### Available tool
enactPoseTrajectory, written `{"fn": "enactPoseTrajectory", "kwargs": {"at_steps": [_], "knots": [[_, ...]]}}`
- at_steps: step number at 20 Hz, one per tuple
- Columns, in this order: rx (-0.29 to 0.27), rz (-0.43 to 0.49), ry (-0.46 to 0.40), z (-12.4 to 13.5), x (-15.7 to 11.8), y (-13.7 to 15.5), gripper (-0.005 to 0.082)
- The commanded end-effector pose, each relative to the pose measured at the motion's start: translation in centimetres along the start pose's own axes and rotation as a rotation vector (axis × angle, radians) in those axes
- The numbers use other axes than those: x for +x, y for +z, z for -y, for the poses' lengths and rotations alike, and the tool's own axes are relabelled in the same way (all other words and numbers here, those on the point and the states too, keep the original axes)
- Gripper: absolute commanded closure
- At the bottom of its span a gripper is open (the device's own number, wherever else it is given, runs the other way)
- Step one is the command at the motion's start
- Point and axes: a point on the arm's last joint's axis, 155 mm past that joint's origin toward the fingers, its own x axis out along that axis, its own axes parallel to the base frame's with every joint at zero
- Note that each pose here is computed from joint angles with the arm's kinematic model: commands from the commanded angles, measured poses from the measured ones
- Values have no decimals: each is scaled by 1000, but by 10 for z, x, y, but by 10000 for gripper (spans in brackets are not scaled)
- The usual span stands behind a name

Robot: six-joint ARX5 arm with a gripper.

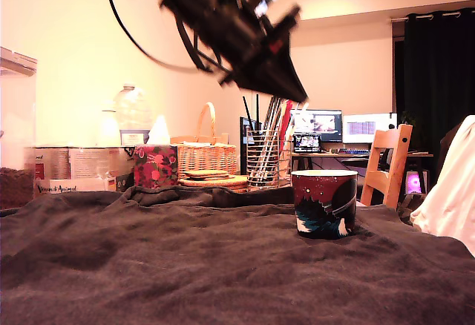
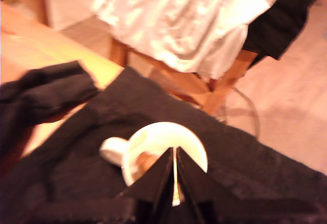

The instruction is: Pick up the coffee capsules on the table and drop them inside the coffee cup

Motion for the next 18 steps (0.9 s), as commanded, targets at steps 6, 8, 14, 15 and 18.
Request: {"fn": "enactPoseTrajectory", "kwargs": {"at_steps": [6, 8, 14, 15, 18], "knots": [[9, -12, 49, -14, -26, 0, 793], [1, -27, 55, -18, -31, -4, 793], [-12, -51, 99, -31, -41, -25, 793], [-16, -57, 109, -33, -42, -30, 793], [-29, -60, 135, -38, -46, -46, 793]]}}
